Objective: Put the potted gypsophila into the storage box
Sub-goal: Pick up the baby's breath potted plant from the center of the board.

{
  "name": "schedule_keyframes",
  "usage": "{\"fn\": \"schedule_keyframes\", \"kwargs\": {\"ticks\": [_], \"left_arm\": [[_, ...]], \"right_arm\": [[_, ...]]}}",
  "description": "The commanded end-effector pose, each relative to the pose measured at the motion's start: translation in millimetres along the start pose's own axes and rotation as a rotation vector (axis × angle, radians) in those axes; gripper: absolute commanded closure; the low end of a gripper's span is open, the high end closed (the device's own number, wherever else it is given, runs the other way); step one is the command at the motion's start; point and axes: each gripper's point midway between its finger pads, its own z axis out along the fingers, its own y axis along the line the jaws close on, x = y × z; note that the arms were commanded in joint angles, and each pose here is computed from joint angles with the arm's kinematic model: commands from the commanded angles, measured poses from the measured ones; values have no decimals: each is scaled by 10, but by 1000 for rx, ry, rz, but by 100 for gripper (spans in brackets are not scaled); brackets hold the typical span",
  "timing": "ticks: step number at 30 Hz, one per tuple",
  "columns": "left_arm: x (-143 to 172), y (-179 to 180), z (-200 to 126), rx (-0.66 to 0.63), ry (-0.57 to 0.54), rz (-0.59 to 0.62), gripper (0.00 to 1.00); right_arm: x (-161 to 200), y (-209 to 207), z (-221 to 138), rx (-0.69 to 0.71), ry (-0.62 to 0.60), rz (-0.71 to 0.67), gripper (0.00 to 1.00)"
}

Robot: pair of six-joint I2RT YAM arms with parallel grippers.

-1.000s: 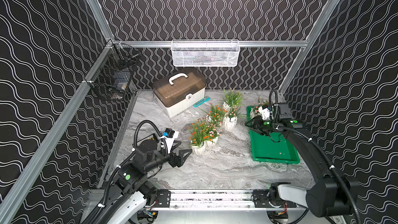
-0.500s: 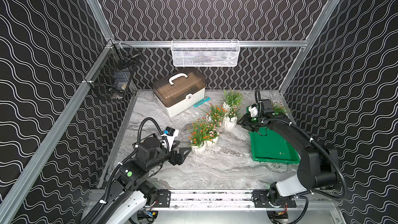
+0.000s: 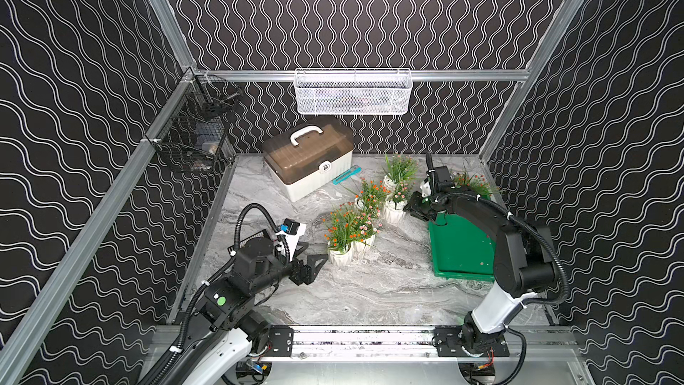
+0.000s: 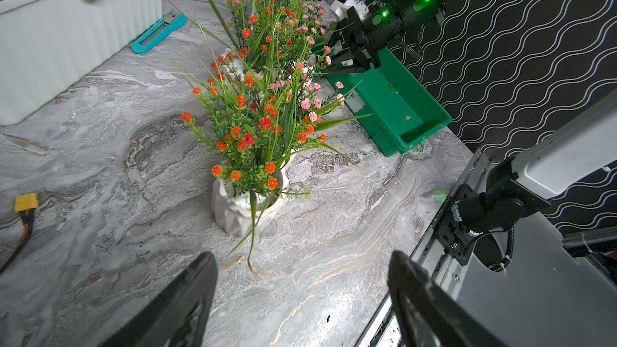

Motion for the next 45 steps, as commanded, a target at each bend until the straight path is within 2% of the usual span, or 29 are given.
{"fn": "schedule_keyframes", "kwargs": {"ticks": [1,8,25,29,45], "left_arm": [[-50,-27,-9,13,-20,15,16],[-38,-30,1,16,-15,15,16],[-48,-14,1,12,-15,14,16],[-54,-23,-7,22,-28,16,17],[-53,-22,-5,21,-19,16,17]], "right_arm": [[-69,11,-5,12,-24,-10,64],[-147,71,-28,-4,-48,-1,65],[-175,69,178,34,8,-16,66],[-160,47,191,49,7,-19,74],[-108,-62,225,143,36,-71,86]]}}
